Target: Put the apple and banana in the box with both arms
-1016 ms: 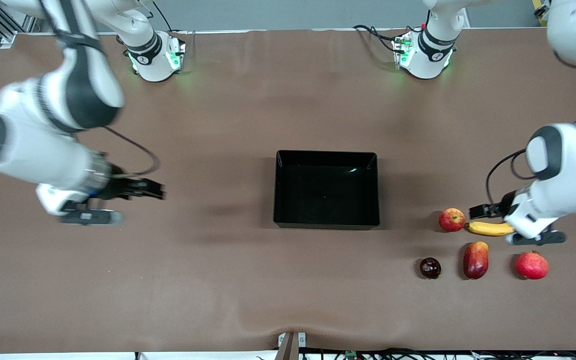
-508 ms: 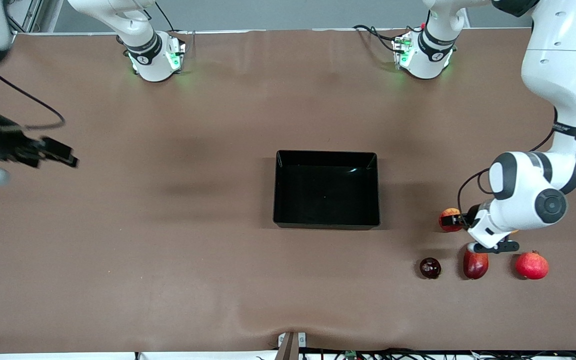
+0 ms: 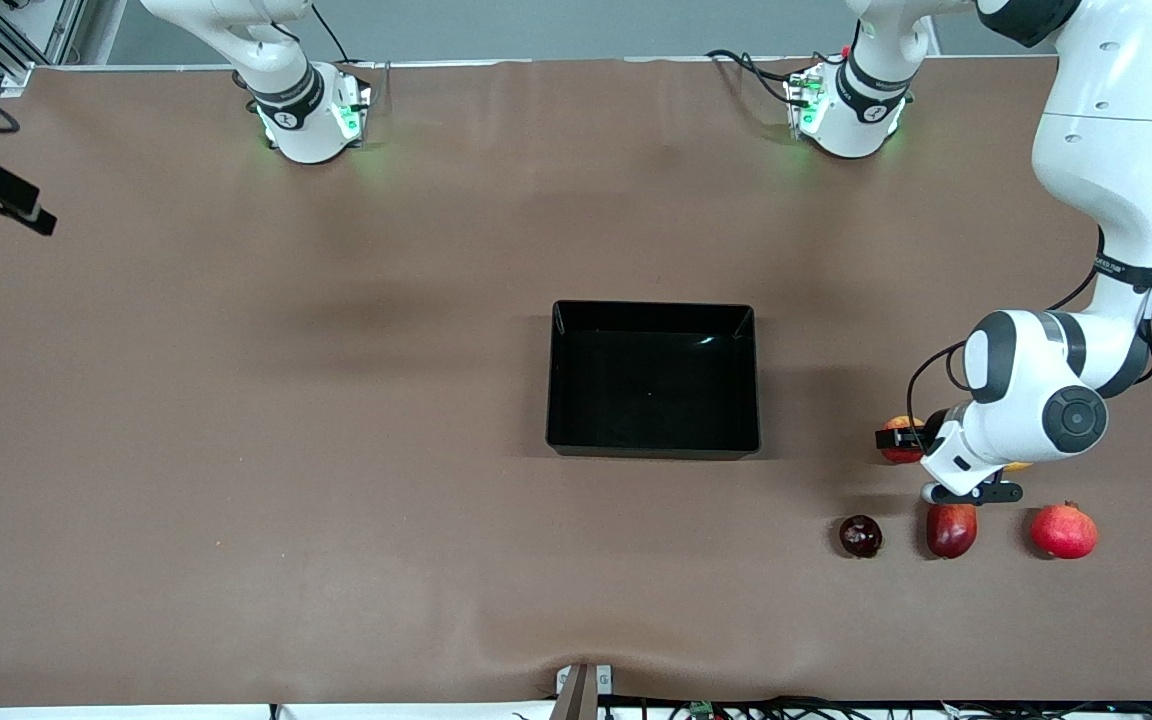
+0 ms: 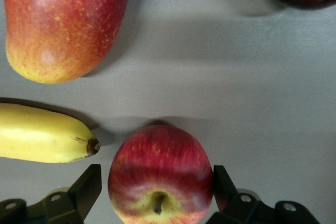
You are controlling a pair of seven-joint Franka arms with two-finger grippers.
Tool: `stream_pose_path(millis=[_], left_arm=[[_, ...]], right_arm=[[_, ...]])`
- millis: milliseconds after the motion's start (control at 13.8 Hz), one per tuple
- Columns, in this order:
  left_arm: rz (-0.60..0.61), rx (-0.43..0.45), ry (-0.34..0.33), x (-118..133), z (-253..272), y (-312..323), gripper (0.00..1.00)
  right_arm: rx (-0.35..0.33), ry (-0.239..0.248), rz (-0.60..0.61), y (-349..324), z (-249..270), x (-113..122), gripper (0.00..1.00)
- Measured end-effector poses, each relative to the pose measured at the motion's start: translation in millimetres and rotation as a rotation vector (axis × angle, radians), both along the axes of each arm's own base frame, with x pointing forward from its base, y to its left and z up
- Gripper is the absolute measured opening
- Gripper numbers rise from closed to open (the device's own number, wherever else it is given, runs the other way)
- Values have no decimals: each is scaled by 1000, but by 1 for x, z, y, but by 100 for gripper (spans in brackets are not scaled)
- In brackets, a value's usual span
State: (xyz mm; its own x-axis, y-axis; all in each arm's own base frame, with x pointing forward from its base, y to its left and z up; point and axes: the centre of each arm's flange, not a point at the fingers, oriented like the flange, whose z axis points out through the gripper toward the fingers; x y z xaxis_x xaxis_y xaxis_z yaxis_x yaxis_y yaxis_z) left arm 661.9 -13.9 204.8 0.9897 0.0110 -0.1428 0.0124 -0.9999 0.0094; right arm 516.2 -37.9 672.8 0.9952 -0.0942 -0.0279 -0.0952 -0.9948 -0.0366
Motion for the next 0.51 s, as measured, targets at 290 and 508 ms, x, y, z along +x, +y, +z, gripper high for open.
stream_pose_path(millis=[290,508], left_arm=[[50,11,-3,0,1,-12,80],[18,6,-30,6,29,-37,80]], right_arm=[[-10,15,3,1,-7,1,100],[-10,26,2,1,-15,4,100]])
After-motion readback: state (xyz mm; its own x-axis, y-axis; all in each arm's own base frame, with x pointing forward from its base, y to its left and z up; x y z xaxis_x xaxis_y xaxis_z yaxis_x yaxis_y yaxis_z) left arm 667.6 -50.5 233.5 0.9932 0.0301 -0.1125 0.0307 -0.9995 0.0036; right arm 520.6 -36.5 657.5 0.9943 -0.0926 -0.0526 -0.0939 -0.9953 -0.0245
